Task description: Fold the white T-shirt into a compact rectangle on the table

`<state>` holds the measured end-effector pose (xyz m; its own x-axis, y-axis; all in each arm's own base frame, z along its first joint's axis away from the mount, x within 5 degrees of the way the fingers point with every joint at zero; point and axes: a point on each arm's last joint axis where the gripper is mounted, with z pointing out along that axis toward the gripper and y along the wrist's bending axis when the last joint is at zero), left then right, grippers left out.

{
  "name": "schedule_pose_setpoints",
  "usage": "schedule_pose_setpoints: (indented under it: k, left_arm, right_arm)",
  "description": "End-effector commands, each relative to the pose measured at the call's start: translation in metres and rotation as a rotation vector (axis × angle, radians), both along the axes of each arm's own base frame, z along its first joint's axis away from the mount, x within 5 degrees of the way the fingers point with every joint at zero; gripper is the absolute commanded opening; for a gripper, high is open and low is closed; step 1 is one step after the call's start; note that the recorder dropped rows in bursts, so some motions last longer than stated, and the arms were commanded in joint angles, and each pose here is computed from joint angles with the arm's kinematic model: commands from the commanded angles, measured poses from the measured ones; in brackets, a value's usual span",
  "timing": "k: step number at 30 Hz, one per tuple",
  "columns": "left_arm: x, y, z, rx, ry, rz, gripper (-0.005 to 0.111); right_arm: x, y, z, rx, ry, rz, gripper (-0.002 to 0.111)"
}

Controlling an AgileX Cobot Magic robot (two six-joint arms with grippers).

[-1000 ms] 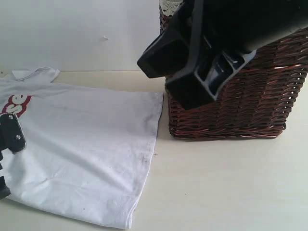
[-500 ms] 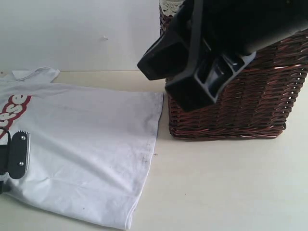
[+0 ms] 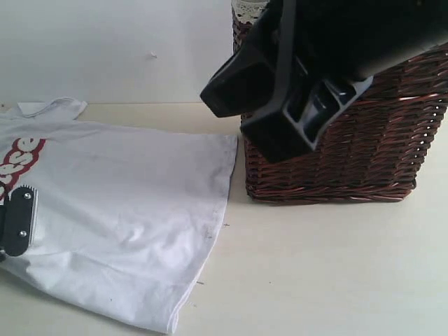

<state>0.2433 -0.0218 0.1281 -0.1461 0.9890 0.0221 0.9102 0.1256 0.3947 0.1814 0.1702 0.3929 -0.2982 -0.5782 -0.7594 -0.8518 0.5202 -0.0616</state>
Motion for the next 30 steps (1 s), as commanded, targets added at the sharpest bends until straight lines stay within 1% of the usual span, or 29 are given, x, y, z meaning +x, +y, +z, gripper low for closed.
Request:
schedule_pose_setpoints:
  k: [1, 2, 3, 4, 5, 7, 9, 10, 11, 12, 13, 14, 15, 16, 17, 18, 20, 22, 25, 26, 28, 30]
  left_arm:
    - [-0.005, 0.003, 0.019, 0.023, 0.094, 0.071, 0.000]
    - [-0.005, 0.001, 0.021, 0.008, 0.114, 0.056, 0.000]
    - [-0.005, -0.002, 0.026, -0.030, 0.133, 0.055, 0.000]
    - [-0.004, -0.007, 0.030, -0.079, 0.153, 0.054, 0.000]
    - [-0.002, -0.015, 0.038, -0.161, 0.196, 0.053, 0.000]
    - [0.004, -0.025, 0.049, -0.264, 0.255, 0.065, 0.000]
    - [0.010, -0.026, 0.049, -0.256, 0.264, 0.059, 0.000]
    - [0.013, -0.026, 0.047, -0.256, 0.243, 0.061, 0.000]
    - [0.020, -0.026, 0.041, -0.260, 0.194, 0.080, 0.000]
    - [0.026, -0.025, 0.034, -0.271, 0.140, 0.122, 0.007]
    - [0.027, -0.025, 0.030, -0.270, 0.126, 0.125, 0.014]
    - [0.030, -0.025, 0.026, -0.269, 0.096, 0.129, 0.032]
    - [0.031, -0.024, 0.024, -0.269, 0.090, 0.130, 0.044]
    - [0.032, -0.024, 0.024, -0.273, 0.085, 0.143, 0.065]
    - [0.032, -0.024, 0.024, -0.284, 0.082, 0.169, 0.073]
    - [0.033, -0.024, 0.025, -0.314, 0.068, 0.246, 0.081]
    - [0.034, -0.024, 0.025, -0.356, 0.067, 0.356, 0.083]
    - [0.032, -0.024, 0.026, -0.369, 0.083, 0.398, 0.083]
    - [0.025, -0.025, 0.040, -0.411, 0.089, 0.473, 0.080]
    - [0.023, -0.025, 0.043, -0.419, 0.097, 0.479, 0.079]
    - [0.012, -0.026, 0.048, -0.409, 0.168, 0.478, 0.078]
    - [-0.001, -0.024, 0.049, -0.352, 0.291, 0.467, 0.078]
  right_arm:
    - [-0.002, -0.001, 0.000, 0.005, 0.003, -0.003, 0.013]
    - [-0.002, -0.001, 0.000, 0.005, 0.003, -0.003, 0.013]
    - [-0.002, -0.001, 0.000, 0.005, 0.003, -0.003, 0.013]
    - [-0.002, -0.001, 0.000, 0.005, 0.003, -0.003, 0.013]
    - [-0.002, -0.001, 0.000, 0.005, 0.003, -0.003, 0.013]
    - [-0.002, -0.001, 0.000, 0.003, 0.005, -0.002, 0.013]
    - [-0.002, -0.001, -0.001, 0.000, 0.008, 0.000, 0.013]
    - [-0.002, -0.001, -0.001, -0.003, 0.012, 0.001, 0.013]
    - [-0.002, -0.001, -0.001, -0.004, 0.013, 0.002, 0.013]
    - [-0.002, -0.001, -0.001, -0.004, 0.013, 0.002, 0.013]
    - [-0.002, -0.001, -0.001, -0.004, 0.013, 0.002, 0.013]
    - [-0.002, -0.001, -0.001, -0.004, 0.013, 0.002, 0.013]
    - [-0.002, -0.001, -0.001, -0.004, 0.013, 0.002, 0.013]
    - [-0.002, -0.001, -0.001, -0.004, 0.013, 0.002, 0.013]
    - [-0.003, -0.001, -0.001, -0.003, 0.014, 0.002, 0.013]
    - [-0.003, -0.001, -0.001, 0.000, 0.017, 0.001, 0.013]
    - [-0.003, -0.001, -0.001, 0.001, 0.020, 0.002, 0.013]
    - [-0.003, -0.001, -0.001, 0.000, 0.021, 0.003, 0.013]
    - [-0.003, -0.001, -0.001, -0.001, 0.023, 0.003, 0.013]
    - [-0.003, -0.001, -0.001, -0.001, 0.023, 0.003, 0.013]
    - [-0.003, -0.001, -0.001, -0.001, 0.023, 0.003, 0.013]
    - [-0.003, -0.001, -0.001, -0.003, 0.024, 0.004, 0.013]
